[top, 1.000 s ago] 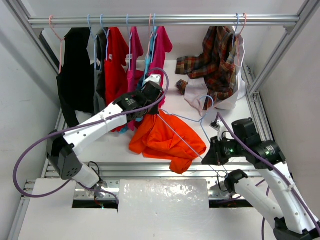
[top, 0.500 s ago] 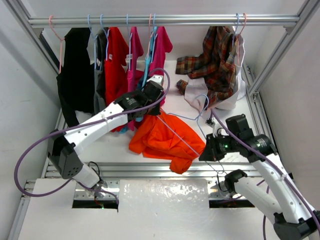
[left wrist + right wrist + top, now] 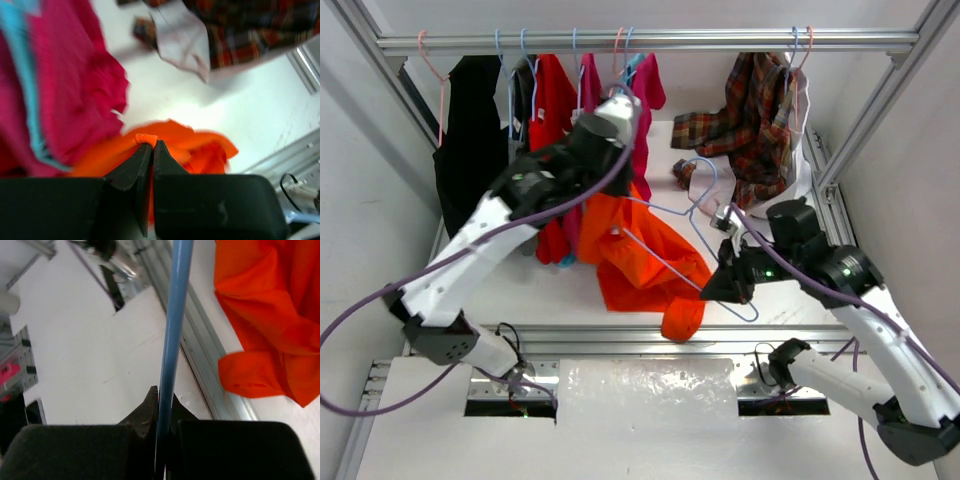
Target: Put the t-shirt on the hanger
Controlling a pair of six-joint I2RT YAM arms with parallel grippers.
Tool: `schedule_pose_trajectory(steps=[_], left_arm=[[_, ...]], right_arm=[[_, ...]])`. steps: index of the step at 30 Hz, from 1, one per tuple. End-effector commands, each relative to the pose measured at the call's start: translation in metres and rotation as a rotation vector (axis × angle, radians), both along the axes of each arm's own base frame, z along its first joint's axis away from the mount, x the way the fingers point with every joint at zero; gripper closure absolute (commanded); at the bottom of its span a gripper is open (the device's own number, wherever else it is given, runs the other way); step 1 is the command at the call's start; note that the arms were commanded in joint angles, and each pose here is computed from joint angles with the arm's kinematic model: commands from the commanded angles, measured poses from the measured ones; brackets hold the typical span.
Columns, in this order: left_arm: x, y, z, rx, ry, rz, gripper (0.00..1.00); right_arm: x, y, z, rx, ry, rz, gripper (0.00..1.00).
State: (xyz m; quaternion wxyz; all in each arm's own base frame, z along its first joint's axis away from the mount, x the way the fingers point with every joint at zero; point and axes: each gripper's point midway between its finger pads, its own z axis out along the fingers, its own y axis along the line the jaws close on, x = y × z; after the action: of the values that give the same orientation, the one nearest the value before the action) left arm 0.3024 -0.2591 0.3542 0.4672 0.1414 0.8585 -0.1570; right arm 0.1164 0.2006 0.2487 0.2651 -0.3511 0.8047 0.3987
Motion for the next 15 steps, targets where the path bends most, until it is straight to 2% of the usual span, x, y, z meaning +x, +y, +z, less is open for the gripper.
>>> schedule_pose_trajectory(steps=[1,3,4,5,7,10,13,14,15], left_arm=[[-0.010,0.053,0.055,0.079,-0.153,0.079,1.00],[-0.010,0.061,0.063,0.091,-0.172,0.082,1.00],[-0.015,0.051,0.068,0.066,-0.182,0.013,1.00],[-0.016,0.053,0.071,0.061,-0.186,0.014,1.00],[-0.025,0.035,0.078,0.008,-0.190,-0.091,1.00],[-0.038,0.010,0.080,-0.065,-0.145,-0.221,1.00],[-0.062,-0.018,0.076,-0.118,-0.097,-0.412,1.00],[-0.068,-0.023,0.076,-0.120,-0.096,-0.454,1.00],[-0.073,-0.026,0.075,-0.125,-0.093,-0.475,1.00]], right_arm=[[-0.036,0.017,0.061,0.229,-0.260,0.334,1.00],[-0.041,0.020,0.061,0.244,-0.225,0.384,1.00],[-0.045,0.024,0.058,0.261,-0.185,0.435,1.00],[-0.044,0.026,0.053,0.254,-0.164,0.442,1.00],[-0.044,0.037,0.046,0.240,-0.166,0.472,1.00],[-0.032,0.055,0.038,0.184,-0.210,0.482,1.00],[-0.030,0.065,0.053,0.261,-0.310,0.515,1.00],[-0.024,0.066,0.042,0.251,-0.330,0.484,1.00],[-0.019,0.067,0.053,0.296,-0.421,0.465,1.00]])
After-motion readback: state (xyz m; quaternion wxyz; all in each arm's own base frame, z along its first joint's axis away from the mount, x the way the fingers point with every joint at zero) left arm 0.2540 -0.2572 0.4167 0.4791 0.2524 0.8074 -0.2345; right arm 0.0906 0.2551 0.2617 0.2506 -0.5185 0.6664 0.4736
